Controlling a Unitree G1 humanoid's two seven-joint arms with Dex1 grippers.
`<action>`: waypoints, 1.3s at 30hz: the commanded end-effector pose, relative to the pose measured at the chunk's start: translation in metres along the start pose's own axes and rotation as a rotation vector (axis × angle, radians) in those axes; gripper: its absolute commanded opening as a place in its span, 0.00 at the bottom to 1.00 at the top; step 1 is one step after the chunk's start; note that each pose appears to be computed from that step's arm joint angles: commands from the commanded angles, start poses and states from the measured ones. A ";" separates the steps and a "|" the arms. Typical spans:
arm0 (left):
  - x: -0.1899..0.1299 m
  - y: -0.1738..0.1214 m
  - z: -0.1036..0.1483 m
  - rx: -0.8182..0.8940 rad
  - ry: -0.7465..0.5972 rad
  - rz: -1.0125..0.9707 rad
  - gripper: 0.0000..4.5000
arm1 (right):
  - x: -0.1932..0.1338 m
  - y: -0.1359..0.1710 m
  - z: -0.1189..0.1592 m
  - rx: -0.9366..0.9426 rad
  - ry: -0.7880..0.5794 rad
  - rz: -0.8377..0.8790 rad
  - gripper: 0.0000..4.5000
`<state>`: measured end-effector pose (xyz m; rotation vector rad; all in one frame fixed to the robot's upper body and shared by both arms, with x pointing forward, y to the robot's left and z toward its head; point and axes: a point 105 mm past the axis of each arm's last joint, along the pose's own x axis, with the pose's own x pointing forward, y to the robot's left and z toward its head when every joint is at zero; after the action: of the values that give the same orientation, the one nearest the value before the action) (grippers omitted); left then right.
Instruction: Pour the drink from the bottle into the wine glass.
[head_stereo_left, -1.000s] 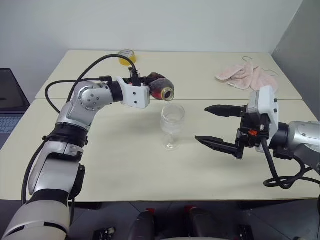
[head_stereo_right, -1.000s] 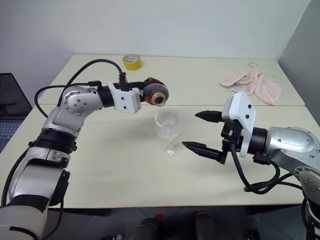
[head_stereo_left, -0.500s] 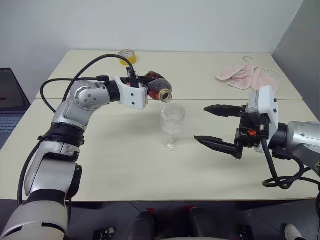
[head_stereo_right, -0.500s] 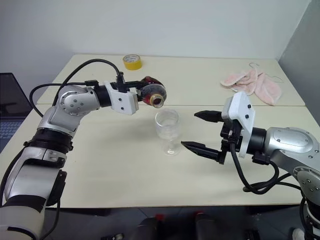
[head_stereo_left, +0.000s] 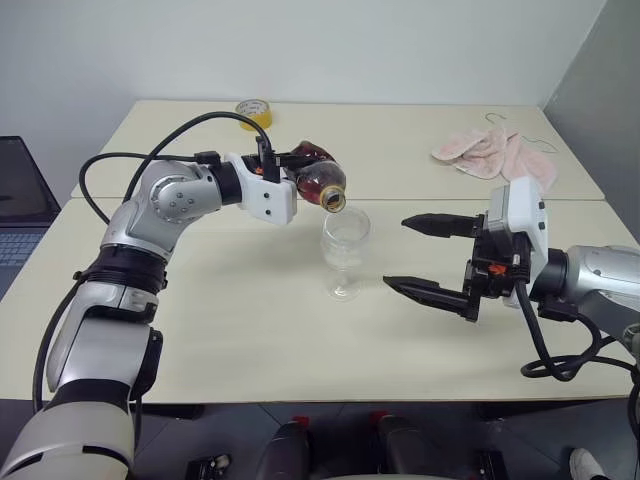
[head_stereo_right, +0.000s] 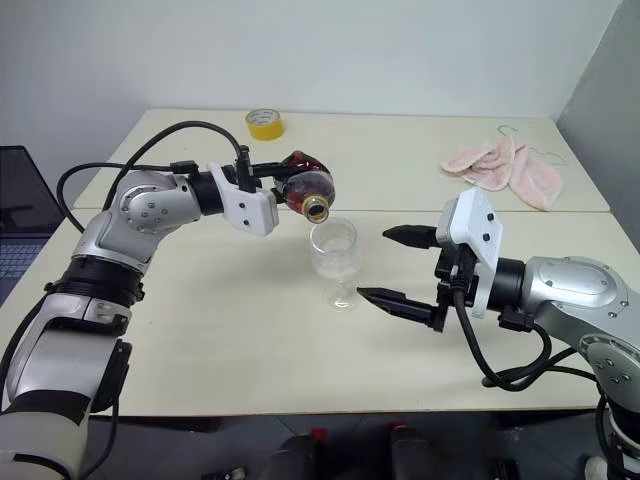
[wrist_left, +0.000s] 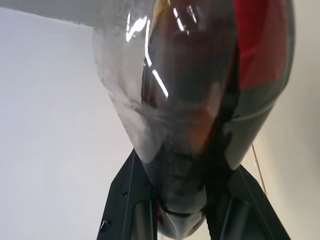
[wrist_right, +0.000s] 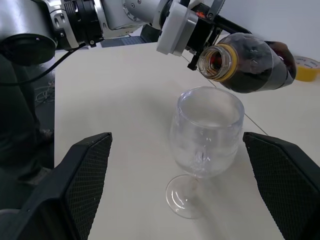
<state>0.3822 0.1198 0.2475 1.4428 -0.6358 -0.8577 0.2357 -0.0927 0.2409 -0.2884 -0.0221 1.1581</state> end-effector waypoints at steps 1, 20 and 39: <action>-0.005 0.024 0.007 0.071 -0.019 0.078 0.18 | 0.000 0.001 0.012 -0.050 -0.042 -0.001 1.00; -0.006 0.022 0.004 0.109 -0.011 0.089 0.18 | 0.011 0.003 0.011 -0.079 -0.063 0.008 1.00; -0.003 0.023 -0.003 0.127 0.022 0.116 0.17 | 0.014 0.007 0.012 -0.081 -0.074 0.019 1.00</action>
<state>0.3884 0.1259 0.2428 1.4947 -0.6733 -0.7792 0.2384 -0.0784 0.2390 -0.2960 -0.0738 1.1792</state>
